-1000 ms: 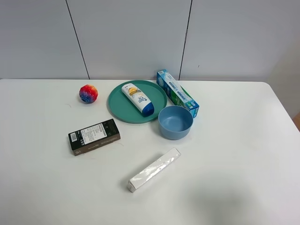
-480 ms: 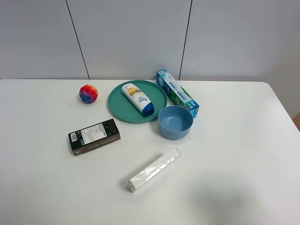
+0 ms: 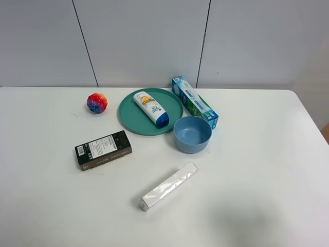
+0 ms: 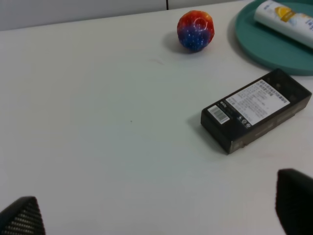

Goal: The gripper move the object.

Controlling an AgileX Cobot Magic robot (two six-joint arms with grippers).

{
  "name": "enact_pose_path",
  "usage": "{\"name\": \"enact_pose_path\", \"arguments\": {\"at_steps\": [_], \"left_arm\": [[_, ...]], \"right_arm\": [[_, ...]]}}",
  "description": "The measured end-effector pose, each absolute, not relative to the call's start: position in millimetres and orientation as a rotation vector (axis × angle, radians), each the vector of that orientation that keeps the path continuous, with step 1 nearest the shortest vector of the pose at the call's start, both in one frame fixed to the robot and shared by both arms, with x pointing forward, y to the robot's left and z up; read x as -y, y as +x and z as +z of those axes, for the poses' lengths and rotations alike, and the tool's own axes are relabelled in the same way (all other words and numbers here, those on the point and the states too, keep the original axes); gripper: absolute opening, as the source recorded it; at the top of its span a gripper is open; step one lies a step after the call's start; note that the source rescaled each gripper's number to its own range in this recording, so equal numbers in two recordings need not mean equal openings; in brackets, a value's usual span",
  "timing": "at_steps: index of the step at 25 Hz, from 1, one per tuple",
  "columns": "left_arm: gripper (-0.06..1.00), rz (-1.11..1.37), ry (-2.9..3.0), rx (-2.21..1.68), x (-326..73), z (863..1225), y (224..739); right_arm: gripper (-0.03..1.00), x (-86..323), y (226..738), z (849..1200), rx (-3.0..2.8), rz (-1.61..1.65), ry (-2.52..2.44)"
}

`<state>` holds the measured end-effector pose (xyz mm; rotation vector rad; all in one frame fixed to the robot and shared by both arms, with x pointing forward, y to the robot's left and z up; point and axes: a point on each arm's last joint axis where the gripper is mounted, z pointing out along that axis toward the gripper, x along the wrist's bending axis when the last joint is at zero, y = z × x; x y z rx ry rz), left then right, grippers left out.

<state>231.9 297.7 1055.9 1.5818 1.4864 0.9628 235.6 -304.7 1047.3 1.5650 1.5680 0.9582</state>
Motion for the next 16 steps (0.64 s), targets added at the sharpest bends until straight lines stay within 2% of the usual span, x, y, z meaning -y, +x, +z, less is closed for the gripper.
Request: {"name": "enact_pose_path", "arguments": {"at_steps": [16], "left_arm": [[1.0, 0.963, 1.582, -1.486, -297.7, 1055.9, 231.9]], "right_arm": [[0.96, 304.7, 235.6, 1047.3, -1.568, 0.958, 1.565]]}}
